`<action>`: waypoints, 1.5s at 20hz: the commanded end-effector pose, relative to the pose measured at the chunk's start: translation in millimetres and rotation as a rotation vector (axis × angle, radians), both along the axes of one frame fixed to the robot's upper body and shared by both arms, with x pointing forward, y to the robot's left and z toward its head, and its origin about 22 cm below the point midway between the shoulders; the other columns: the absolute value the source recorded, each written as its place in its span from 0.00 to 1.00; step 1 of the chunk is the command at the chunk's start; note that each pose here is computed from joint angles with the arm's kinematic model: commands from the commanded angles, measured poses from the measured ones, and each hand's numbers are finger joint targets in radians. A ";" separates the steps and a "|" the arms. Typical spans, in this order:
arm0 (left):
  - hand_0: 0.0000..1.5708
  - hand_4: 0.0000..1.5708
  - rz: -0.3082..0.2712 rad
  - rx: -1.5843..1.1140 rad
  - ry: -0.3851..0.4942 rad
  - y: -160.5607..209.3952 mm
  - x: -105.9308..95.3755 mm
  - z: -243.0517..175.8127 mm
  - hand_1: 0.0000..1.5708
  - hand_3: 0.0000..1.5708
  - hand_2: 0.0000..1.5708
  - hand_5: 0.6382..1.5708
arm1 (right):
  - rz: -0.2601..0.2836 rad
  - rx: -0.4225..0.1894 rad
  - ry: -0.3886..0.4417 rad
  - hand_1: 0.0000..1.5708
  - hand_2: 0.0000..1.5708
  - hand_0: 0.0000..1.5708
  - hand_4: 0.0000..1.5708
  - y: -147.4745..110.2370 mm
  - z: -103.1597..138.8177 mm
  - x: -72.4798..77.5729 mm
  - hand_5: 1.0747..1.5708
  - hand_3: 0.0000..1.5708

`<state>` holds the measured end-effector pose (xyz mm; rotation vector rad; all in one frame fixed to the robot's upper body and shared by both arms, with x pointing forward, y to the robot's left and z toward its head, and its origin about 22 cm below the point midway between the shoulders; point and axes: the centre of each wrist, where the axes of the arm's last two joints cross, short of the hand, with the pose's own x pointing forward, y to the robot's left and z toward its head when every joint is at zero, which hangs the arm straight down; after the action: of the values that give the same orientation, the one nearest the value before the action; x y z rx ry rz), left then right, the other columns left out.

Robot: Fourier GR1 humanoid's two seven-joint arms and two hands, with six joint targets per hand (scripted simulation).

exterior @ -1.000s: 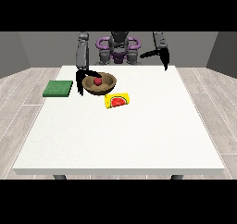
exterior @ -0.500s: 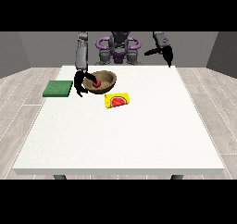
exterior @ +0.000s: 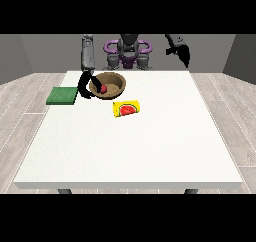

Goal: Pick the cup and pour the ball into the bowl, then pick the bowl and place it on the pad

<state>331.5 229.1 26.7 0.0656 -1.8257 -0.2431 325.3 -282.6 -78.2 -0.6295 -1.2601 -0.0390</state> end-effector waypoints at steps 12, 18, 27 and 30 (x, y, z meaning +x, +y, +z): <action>0.00 0.64 0.183 -0.026 0.153 89.9 -39.2 -53.1 0.00 0.00 0.00 0.84 | 0.010 0.048 0.214 1.00 1.00 1.00 0.50 -14.4 64.3 31.1 1.00 0.43; 0.00 0.74 0.154 -0.051 0.071 56.4 -27.3 -47.4 0.00 0.00 0.00 0.88 | -0.005 0.030 0.110 1.00 1.00 1.00 0.50 -79.1 94.2 27.6 1.00 0.43; 0.00 0.82 0.238 -0.100 -0.158 218.2 -24.7 67.6 0.00 0.00 0.00 1.00 | -0.057 0.015 -0.036 1.00 1.00 1.00 0.55 -139.8 116.6 12.3 1.00 0.00; 0.00 0.81 0.251 -0.122 -0.200 257.5 -43.3 78.9 0.00 0.00 0.00 1.00 | -0.075 0.000 -0.110 1.00 1.00 1.00 0.51 -167.7 131.8 3.2 0.99 0.00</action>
<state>302.8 442.3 78.4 0.2260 -1.9244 0.0100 334.8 -430.6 42.2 -0.6685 -1.2666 -0.0996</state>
